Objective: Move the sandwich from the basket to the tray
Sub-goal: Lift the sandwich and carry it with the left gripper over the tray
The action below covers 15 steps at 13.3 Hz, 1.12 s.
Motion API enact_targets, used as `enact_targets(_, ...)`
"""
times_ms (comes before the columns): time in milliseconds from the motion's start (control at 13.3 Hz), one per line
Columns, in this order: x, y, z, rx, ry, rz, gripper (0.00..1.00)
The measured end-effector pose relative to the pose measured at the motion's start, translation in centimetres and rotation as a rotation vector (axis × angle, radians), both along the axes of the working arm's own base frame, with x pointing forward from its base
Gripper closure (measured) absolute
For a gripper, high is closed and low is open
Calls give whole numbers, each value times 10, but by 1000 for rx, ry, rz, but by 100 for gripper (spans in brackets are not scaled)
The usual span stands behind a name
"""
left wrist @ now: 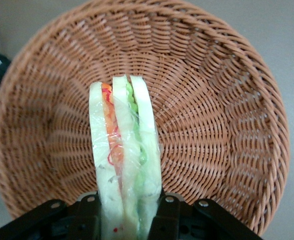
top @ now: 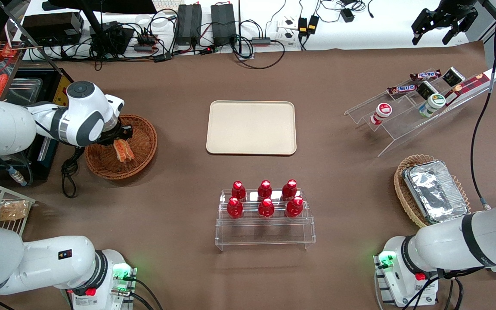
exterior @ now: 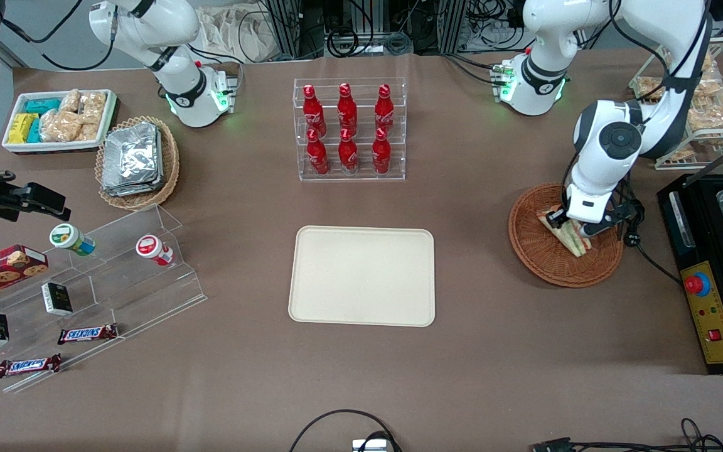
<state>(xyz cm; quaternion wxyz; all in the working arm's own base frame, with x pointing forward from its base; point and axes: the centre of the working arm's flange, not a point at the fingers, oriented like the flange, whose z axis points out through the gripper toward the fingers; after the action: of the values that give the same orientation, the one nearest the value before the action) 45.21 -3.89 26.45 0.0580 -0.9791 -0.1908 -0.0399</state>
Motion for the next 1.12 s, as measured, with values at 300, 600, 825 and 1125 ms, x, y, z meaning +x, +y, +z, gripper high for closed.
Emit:
enact_targets(300,0,-6,21,30,-3,-204,67)
enact_targets(600,0,-49,27,35,-10,-370,67)
enact_targets(825,5,-94,44,-33,-44,-435,67)
enact_targets(1125,13,-147,67,-126,-89,-492,67)
